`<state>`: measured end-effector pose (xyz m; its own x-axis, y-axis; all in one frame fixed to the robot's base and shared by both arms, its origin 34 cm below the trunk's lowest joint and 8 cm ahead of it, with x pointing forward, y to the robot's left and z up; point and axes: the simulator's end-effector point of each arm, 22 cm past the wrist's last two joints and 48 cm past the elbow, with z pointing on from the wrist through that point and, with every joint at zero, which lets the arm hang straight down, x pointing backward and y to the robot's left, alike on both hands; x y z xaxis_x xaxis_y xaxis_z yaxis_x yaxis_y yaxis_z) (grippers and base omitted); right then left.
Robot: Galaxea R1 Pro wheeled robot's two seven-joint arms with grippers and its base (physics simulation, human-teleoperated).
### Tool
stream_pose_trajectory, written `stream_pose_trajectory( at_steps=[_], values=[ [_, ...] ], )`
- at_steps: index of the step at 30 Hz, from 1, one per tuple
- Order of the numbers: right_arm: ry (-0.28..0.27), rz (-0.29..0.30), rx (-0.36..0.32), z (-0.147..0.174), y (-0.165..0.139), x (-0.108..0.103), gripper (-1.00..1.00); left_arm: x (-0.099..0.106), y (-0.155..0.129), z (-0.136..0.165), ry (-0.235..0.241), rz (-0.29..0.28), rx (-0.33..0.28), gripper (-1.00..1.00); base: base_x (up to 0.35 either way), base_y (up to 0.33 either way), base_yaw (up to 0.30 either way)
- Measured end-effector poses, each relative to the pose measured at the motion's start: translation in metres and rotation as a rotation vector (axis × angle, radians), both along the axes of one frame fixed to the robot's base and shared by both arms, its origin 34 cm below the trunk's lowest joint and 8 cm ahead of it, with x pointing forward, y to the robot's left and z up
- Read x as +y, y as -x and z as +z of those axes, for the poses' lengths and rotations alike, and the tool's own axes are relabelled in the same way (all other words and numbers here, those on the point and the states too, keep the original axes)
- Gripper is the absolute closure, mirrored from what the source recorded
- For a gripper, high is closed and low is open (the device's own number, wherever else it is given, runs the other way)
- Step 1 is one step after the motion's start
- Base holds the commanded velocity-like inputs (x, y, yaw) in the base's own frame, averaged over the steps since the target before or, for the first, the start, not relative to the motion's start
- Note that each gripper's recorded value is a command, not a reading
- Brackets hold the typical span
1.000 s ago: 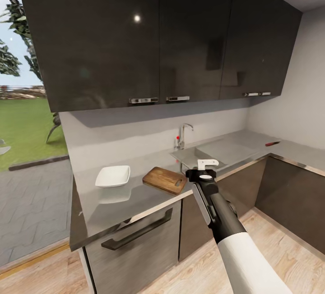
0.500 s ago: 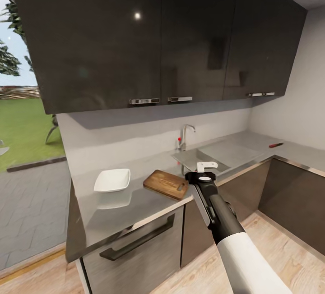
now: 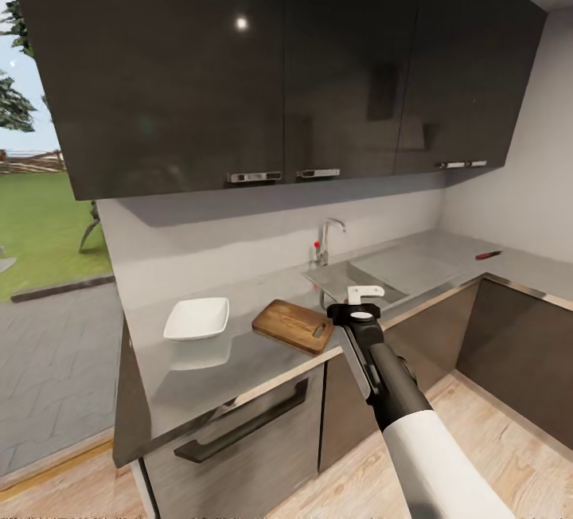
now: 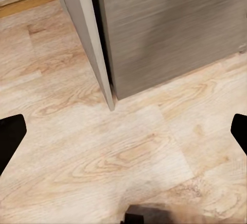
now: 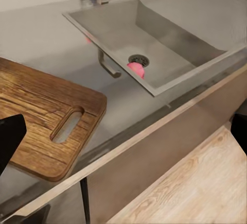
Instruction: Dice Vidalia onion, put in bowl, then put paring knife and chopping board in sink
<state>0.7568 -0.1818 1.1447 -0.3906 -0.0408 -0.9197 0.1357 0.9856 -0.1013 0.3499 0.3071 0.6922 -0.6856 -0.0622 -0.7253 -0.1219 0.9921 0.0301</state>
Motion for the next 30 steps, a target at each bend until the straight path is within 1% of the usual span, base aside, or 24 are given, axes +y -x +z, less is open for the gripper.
stream_pose_trajectory(
  at_steps=[3, 6, 10, 30],
  values=[
    [-0.006, -0.006, 0.005, -0.003, -0.001, -0.003, -1.00, 0.000, 0.001, -0.001, 0.000, 0.000, 0.004, -1.00, 0.000, 0.000, 0.000],
    [-0.026, -0.028, 0.015, -0.008, -0.001, -0.012, -1.00, 0.000, 0.003, -0.002, 0.000, 0.000, 0.009, -1.00, 0.000, 0.000, 0.000],
    [-0.044, -0.045, 0.025, -0.014, -0.002, -0.019, -1.00, 0.000, 0.005, -0.004, 0.000, 0.000, 0.015, -1.00, 0.000, 0.000, 0.000],
    [-0.048, -0.048, 0.056, -0.033, -0.006, -0.021, -1.00, 0.000, 0.014, -0.010, 0.000, 0.000, 0.045, -1.00, 0.010, 0.000, 0.000]
  ],
)
